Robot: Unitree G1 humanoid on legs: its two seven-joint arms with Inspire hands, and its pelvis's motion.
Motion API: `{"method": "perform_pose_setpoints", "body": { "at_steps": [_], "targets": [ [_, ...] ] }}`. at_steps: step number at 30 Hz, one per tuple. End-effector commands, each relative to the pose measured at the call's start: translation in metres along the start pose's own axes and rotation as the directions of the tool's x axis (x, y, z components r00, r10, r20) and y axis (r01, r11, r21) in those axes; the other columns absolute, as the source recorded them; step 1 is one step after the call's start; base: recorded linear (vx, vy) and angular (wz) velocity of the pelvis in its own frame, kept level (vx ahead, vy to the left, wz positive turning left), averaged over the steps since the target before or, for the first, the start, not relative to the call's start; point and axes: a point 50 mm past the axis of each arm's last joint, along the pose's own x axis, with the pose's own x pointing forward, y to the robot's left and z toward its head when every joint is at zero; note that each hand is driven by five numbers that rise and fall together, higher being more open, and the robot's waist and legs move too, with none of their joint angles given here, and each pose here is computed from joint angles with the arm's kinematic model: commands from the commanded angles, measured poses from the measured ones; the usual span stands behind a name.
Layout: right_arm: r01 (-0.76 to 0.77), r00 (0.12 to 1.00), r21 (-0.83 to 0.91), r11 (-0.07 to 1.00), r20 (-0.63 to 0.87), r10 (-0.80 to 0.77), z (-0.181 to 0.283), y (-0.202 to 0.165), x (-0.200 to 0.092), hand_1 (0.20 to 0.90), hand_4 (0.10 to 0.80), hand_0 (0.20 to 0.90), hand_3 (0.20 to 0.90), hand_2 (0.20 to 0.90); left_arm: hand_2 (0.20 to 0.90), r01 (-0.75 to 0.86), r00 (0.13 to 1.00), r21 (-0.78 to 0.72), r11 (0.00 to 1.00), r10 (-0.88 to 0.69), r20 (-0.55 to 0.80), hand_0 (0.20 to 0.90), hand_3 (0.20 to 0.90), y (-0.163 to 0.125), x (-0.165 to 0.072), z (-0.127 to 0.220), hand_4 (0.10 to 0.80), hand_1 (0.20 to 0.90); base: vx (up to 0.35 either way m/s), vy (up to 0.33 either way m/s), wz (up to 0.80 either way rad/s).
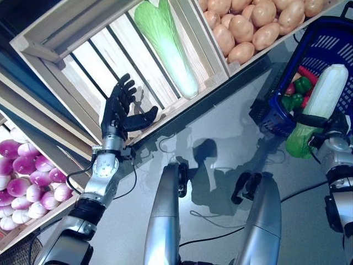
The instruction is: Put vegetables into the basket
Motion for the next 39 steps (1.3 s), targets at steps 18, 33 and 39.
{"method": "perform_pose_setpoints", "body": {
  "at_steps": [18, 33, 39],
  "targets": [
    [0.143, 0.951, 0.245, 0.959, 0.234, -0.202, 0.081, -0.057, 0.002, 0.900, 0.800, 0.900, 0.900, 0.900, 0.900, -0.026, 0.970, 0.054, 0.998, 0.012, 0.243, 0.900, 0.900, 0.030, 0.016, 0.049, 0.800, 0.900, 0.003, -0.003, -0.02],
    [-0.038, 0.821, 0.041, 0.998, 0.571, 0.008, 0.144, -0.021, -0.020, 0.900, 0.800, 0.900, 0.900, 0.900, 0.900, -0.339, 0.899, 0.904, 0.260, -0.193, 0.392, 0.900, 0.900, 0.075, 0.048, 0.105, 0.800, 0.900, 0.001, 0.023, -0.01],
    [-0.102, 0.747, -0.092, 0.991, 0.651, 0.137, 0.155, 0.011, -0.033, 0.900, 0.800, 0.900, 0.900, 0.900, 0.900, -0.461, 0.864, 0.868, -0.186, -0.320, 0.389, 0.900, 0.900, 0.085, 0.068, 0.127, 0.800, 0.900, -0.031, 0.080, -0.04]
  ]
}}
